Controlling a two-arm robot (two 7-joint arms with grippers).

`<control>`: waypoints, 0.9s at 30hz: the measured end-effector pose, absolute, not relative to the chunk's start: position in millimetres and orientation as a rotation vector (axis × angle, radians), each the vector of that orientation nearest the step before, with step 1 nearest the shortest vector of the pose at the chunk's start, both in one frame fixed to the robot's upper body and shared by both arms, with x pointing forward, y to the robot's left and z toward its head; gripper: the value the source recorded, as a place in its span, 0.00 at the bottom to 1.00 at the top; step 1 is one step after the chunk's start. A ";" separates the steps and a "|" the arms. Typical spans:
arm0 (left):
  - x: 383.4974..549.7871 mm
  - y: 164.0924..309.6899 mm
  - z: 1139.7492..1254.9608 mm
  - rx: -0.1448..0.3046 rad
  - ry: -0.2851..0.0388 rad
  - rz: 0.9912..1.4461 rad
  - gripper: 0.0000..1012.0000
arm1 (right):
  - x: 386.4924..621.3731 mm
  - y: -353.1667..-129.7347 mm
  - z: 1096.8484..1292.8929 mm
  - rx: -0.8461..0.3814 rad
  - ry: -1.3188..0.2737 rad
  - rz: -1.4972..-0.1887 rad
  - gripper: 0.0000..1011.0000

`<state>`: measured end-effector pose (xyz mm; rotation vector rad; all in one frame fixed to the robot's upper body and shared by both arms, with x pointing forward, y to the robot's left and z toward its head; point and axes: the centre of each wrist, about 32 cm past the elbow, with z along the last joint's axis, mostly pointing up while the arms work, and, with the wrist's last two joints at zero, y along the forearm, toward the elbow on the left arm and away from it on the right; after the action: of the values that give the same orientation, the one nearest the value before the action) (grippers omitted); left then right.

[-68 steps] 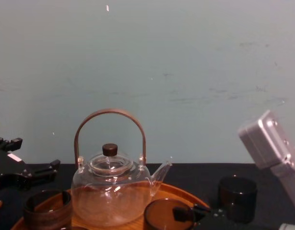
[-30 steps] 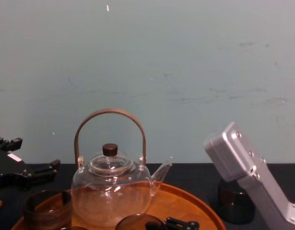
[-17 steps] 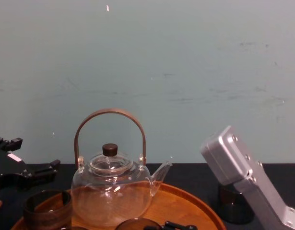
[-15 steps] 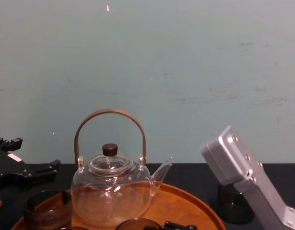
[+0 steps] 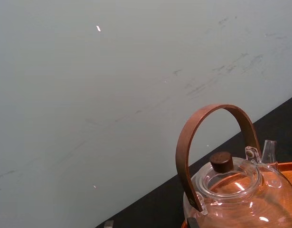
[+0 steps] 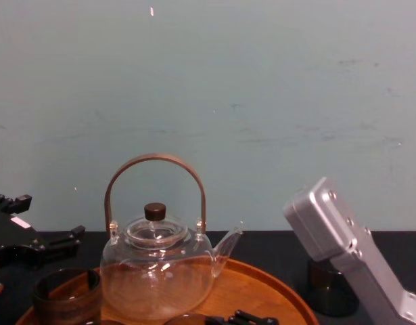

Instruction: Pick up the glass from the table and place it on the tray.

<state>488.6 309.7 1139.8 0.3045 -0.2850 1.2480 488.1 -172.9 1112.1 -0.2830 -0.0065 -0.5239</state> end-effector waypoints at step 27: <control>488.6 309.7 1139.8 0.304 -0.285 1.248 0.99 | 478.7 -194.6 1142.4 -0.199 -0.112 -0.566 0.99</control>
<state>488.6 309.7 1139.8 0.3045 -0.2851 1.2479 478.7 -194.6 1142.4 -0.1995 -0.1123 -0.5664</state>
